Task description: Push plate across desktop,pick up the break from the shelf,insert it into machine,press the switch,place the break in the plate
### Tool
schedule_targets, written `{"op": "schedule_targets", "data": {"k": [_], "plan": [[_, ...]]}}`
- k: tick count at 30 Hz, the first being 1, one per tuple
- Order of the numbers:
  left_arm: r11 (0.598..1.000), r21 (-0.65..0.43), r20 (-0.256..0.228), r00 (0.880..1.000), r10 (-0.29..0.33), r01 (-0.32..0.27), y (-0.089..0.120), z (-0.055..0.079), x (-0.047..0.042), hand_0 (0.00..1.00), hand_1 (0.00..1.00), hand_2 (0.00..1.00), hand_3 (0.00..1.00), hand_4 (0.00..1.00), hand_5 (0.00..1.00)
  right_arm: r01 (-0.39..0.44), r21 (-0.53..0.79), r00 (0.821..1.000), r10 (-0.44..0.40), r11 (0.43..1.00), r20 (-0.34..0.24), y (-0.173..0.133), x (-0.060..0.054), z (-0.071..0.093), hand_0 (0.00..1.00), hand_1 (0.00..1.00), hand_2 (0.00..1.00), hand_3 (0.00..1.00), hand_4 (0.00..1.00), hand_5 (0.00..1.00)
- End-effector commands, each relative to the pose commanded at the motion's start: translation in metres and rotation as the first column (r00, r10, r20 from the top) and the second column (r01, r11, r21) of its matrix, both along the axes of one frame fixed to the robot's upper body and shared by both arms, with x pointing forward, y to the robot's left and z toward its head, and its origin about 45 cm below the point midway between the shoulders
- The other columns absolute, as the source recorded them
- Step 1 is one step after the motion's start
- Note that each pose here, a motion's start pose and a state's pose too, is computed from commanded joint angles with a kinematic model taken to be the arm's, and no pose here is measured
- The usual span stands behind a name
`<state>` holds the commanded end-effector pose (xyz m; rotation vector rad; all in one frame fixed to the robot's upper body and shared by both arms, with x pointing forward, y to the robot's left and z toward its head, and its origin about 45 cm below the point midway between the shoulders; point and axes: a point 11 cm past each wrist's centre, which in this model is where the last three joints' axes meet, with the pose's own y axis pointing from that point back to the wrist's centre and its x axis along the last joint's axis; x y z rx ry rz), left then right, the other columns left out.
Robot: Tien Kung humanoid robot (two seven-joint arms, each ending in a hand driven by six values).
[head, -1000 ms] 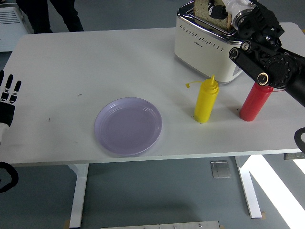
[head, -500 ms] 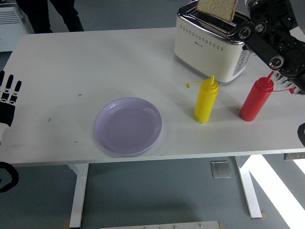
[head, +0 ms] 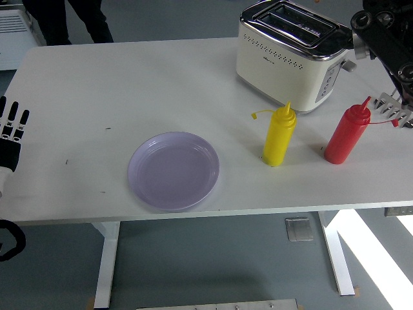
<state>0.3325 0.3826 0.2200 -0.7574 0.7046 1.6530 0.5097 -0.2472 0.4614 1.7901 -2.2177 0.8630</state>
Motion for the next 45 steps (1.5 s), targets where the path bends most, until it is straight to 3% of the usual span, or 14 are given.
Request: {"op": "schedule_targets", "data": {"k": [4,10,14,20,24,27,32,34,39,45], "plan": [[1.000,0.000,0.000,1.000,0.002,-0.002,0.001,0.000,-0.0005,0.817,0.757,0.703,0.749,0.754,0.981,-0.047,-0.018,0.999,0.047,0.999,0.020,0.009,-0.011,0.008,0.476,0.485,0.473,0.419,0.218,0.002],[1.000,-0.001,0.000,1.000,0.005,-0.005,0.001,0.000,-0.0010,0.817,0.757,0.703,0.749,0.754,0.981,-0.153,-0.023,0.988,0.153,0.988,0.007,0.032,-0.032,0.013,0.480,0.470,0.472,0.420,0.185,0.002],[1.000,0.000,0.000,1.000,0.008,-0.008,0.002,0.000,-0.0011,0.817,0.757,0.703,0.749,0.754,0.981,-0.231,0.006,0.973,0.231,0.973,-0.016,0.048,-0.047,0.014,0.473,0.467,0.472,0.421,0.164,0.002],[1.000,0.000,0.000,1.000,0.014,-0.014,0.004,0.000,-0.0018,0.817,0.757,0.703,0.750,0.754,0.981,-0.326,0.070,0.939,0.331,0.943,-0.094,0.066,-0.069,0.003,0.467,0.463,0.472,0.420,0.167,0.002],[1.000,0.001,0.000,1.000,0.018,-0.018,0.006,0.000,-0.0022,0.817,0.757,0.703,0.750,0.754,0.981,-0.396,0.127,0.894,0.414,0.909,-0.174,0.083,-0.088,-0.010,0.467,0.463,0.472,0.420,0.167,0.002],[1.000,0.001,0.000,1.000,0.020,-0.020,0.006,-0.001,-0.0022,0.817,0.757,0.704,0.750,0.755,0.980,-0.449,0.169,0.848,0.478,0.877,-0.229,0.099,-0.104,-0.020,0.459,0.463,0.473,0.420,0.168,0.002],[1.000,0.001,-0.003,1.000,0.023,-0.023,0.007,-0.001,-0.0023,0.817,0.757,0.704,0.750,0.756,0.981,-0.555,0.205,0.737,0.591,0.806,-0.329,0.135,-0.136,-0.041,0.458,0.463,0.476,0.422,0.169,0.002],[1.000,0.002,-0.005,1.000,0.026,-0.026,0.008,-0.002,-0.0024,0.817,0.757,0.704,0.750,0.756,0.981,-0.570,0.206,0.704,0.602,0.796,-0.377,0.144,-0.141,-0.054,0.458,0.463,0.476,0.422,0.169,0.002],[1.000,0.003,-0.007,0.999,0.031,-0.031,0.011,-0.003,-0.0025,0.817,0.757,0.704,0.750,0.755,0.980,-0.603,0.196,0.642,0.617,0.773,-0.455,0.162,-0.152,-0.083,0.459,0.460,0.479,0.424,0.170,0.002],[0.999,0.009,-0.007,0.999,0.033,-0.033,0.013,-0.002,-0.0006,0.817,0.758,0.704,0.750,0.754,0.981,-0.606,0.187,0.591,0.595,0.773,-0.545,0.175,-0.157,-0.123,0.455,0.459,0.481,0.424,0.173,0.002]]}}
